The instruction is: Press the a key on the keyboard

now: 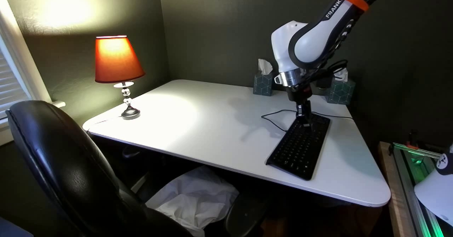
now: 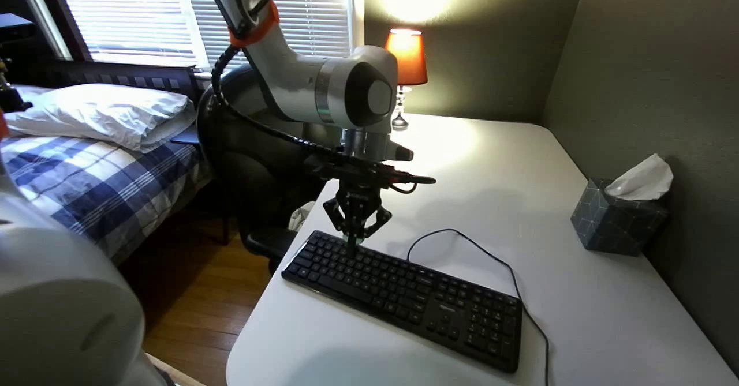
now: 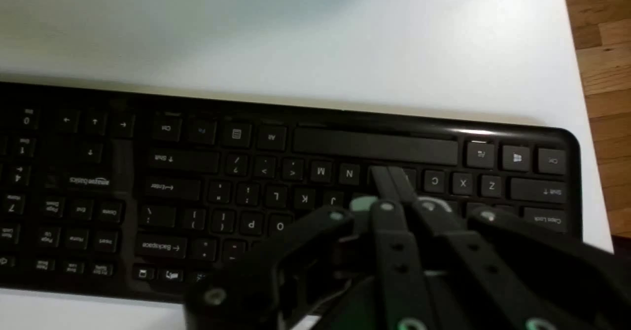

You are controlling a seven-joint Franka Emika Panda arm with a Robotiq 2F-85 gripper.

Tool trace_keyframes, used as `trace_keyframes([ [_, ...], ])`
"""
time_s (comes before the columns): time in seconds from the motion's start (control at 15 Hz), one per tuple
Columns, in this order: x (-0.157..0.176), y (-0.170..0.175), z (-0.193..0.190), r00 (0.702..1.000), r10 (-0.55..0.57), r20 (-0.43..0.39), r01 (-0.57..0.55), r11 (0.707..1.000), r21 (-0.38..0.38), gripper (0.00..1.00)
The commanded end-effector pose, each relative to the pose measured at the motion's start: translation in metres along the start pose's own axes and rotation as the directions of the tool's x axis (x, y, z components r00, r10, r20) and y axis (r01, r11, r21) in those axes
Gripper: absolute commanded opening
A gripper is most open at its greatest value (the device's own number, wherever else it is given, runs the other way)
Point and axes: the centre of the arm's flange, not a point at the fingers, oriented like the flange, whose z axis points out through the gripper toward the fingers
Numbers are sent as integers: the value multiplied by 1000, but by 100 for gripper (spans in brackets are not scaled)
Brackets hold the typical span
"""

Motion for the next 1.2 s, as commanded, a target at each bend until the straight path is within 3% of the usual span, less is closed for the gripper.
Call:
trace_keyframes([
  [0.0,3,-1,9,999,-33,26,32,998,53,0],
  [0.67,5,-29,34,984,-104,144,71,973,218,0],
  [1.13,7,-39,39,986,-99,138,68,975,210,1],
])
